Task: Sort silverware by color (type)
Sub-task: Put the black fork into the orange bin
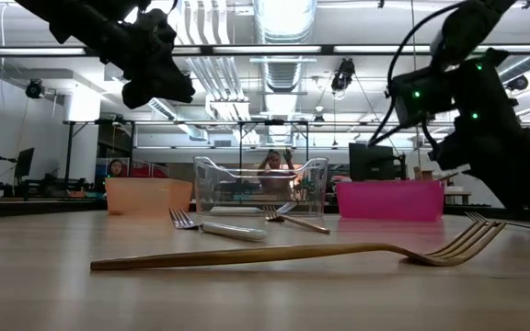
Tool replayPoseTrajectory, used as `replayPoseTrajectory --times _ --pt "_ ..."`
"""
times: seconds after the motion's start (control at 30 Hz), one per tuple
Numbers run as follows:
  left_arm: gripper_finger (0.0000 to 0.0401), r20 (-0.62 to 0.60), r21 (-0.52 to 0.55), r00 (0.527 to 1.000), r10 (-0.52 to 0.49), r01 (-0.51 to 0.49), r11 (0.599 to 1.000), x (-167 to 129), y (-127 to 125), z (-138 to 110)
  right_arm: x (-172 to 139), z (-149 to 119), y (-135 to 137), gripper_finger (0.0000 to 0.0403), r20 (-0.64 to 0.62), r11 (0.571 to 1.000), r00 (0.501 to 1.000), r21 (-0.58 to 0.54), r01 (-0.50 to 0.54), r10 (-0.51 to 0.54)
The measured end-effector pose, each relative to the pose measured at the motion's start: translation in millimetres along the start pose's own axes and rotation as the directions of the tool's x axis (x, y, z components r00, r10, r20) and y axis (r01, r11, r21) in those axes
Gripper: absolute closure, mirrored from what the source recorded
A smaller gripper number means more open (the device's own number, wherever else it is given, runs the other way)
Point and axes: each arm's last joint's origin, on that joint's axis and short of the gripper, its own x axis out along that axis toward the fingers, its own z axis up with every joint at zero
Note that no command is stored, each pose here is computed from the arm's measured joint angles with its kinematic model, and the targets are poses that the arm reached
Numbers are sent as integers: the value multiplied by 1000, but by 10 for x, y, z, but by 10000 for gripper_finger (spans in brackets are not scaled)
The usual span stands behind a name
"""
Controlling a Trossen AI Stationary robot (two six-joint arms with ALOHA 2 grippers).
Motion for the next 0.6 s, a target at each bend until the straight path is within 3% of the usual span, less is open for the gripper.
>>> replayPoseTrajectory --times 0.33,0.6 --pt "325 0 0 1000 0 0 1000 0 0 0 60 -1 -13 213 6 1000 1000 3 -7 7" --pt "325 2 0 1000 0 0 1000 0 0 1 91 69 70 220 84 995 992 8 -99 98"
